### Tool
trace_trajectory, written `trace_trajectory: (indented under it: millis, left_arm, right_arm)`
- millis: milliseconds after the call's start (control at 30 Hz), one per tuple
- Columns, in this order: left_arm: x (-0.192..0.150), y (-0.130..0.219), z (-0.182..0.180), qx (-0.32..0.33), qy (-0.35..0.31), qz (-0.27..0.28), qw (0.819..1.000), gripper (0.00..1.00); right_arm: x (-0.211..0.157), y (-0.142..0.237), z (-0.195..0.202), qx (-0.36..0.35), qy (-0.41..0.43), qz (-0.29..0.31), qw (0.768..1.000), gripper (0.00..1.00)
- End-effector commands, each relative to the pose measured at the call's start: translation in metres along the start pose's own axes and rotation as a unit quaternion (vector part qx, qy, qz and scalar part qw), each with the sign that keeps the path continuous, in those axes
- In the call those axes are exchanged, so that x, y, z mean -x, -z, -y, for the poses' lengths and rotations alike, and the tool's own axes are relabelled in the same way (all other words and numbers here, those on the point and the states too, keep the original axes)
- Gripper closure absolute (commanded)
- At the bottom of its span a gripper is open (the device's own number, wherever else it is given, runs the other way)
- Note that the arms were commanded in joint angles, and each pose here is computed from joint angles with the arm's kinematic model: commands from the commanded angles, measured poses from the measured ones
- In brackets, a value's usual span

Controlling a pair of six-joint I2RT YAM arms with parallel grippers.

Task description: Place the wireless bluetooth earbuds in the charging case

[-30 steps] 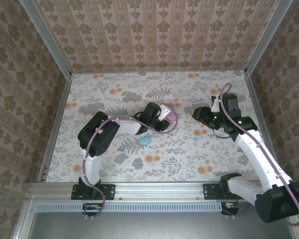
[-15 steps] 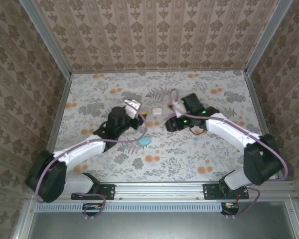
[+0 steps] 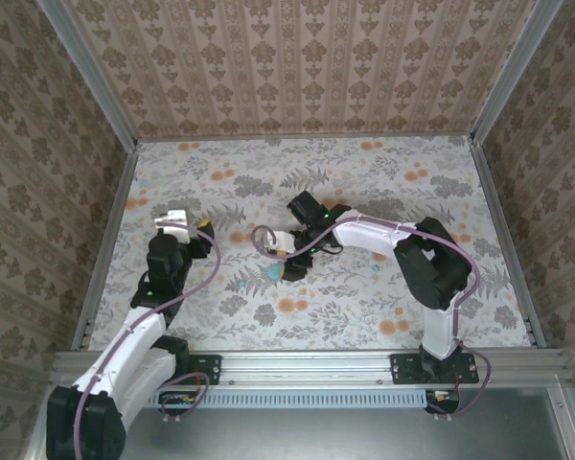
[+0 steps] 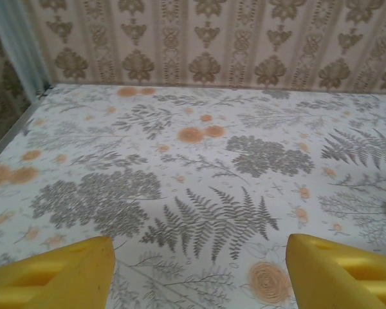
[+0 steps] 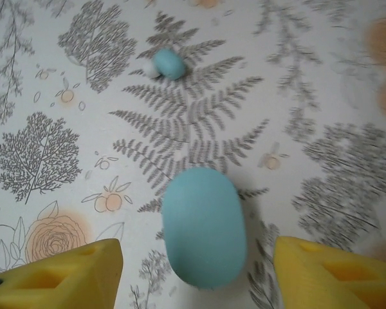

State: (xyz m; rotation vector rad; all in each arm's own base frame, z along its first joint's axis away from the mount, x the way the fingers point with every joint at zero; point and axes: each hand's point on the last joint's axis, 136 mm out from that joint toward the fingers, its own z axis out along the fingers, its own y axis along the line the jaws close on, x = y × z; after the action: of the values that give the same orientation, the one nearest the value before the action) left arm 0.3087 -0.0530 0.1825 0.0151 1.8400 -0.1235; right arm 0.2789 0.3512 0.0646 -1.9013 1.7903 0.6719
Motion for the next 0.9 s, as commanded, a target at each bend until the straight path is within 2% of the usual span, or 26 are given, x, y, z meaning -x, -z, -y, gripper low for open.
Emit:
trace_trajectory:
  millis: [0,267,533,733,867]
  left_arm:
    - [-0.006,0.003,-0.003,-0.006,0.02,-0.007,1.0,0.28]
    - [-0.006,-0.001,-0.001,-0.019,0.023,-0.014,0.999,0.28]
    - [-0.008,-0.003,0.001,-0.023,0.024,-0.019,0.999,0.28]
    - [-0.007,-0.004,0.0,-0.021,0.025,-0.019,0.999,0.28]
    - [-0.008,-0.006,0.0,-0.021,0.028,-0.022,0.999,0.28]
  right_arm:
    - [-0.001,-0.013,-0.007,0.02,0.053,0.005,0.998,0.33]
    - [-0.014,-0.025,0.009,-0.02,0.064,-0.032,0.997,0.3]
    - [-0.024,-0.036,-0.003,0.034,0.041,-0.052,0.997,0.32]
    - [-0.033,-0.027,-0.021,0.063,-0.039,-0.078,0.994,0.34]
    - [-0.034,-0.024,-0.043,0.069,-0.063,-0.068,0.993,0.35]
